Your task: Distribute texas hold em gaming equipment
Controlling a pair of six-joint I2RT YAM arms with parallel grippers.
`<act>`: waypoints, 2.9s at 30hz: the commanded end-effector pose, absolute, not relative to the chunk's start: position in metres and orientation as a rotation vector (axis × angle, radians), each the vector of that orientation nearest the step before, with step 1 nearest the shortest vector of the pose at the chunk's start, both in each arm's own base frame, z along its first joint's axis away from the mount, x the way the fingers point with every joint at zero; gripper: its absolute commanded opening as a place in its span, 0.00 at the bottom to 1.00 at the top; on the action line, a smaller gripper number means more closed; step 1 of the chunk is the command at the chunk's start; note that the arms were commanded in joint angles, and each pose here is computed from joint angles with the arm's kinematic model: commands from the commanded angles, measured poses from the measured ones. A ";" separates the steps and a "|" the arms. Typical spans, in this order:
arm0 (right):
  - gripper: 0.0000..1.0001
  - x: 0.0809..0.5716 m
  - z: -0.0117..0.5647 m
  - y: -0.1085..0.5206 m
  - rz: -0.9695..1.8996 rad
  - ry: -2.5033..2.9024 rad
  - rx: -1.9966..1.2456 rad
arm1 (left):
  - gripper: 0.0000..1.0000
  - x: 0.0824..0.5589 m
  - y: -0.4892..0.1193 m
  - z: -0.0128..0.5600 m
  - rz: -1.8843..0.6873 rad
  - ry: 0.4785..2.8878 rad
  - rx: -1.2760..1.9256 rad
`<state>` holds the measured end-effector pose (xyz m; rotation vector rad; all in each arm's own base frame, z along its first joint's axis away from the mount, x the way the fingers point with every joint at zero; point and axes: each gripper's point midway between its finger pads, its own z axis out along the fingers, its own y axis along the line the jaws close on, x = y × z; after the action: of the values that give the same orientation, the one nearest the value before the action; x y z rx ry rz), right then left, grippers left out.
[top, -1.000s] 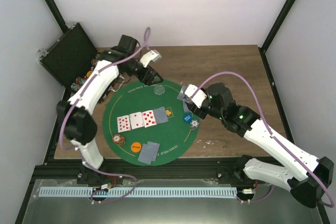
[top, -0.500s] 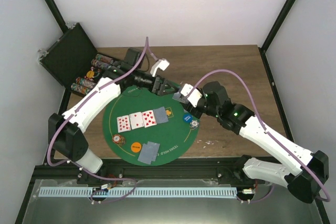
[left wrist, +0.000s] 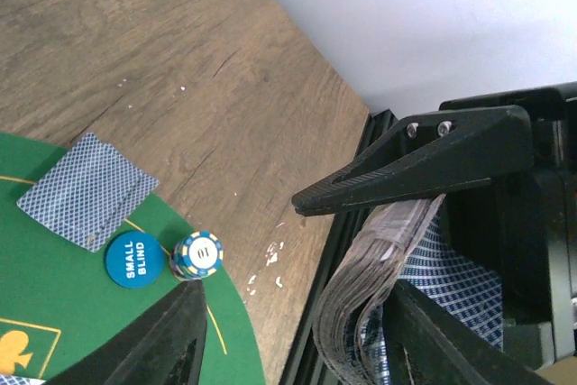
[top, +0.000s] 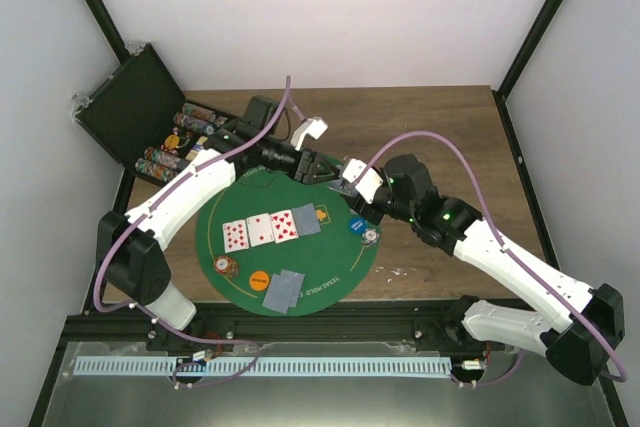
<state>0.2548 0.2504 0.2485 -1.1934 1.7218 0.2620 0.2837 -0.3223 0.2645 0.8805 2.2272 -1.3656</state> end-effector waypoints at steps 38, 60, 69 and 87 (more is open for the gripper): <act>0.50 0.270 0.258 0.226 0.083 1.734 -1.105 | 0.00 0.252 -0.276 0.341 -1.269 1.949 1.184; 0.50 0.261 0.270 0.212 0.069 1.696 -1.106 | 0.00 0.314 -0.241 0.229 -0.919 2.072 1.501; 0.50 0.250 0.278 0.205 0.059 1.658 -1.123 | 0.00 0.327 -0.294 0.148 -0.884 2.094 1.814; 0.51 0.247 0.275 0.204 0.078 1.666 -1.118 | 0.00 0.352 -0.328 0.057 -0.569 2.005 2.145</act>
<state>0.2477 0.2054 0.2680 -1.1352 1.6786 0.0665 0.3363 -0.3227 0.0663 2.1013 2.0795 -0.6734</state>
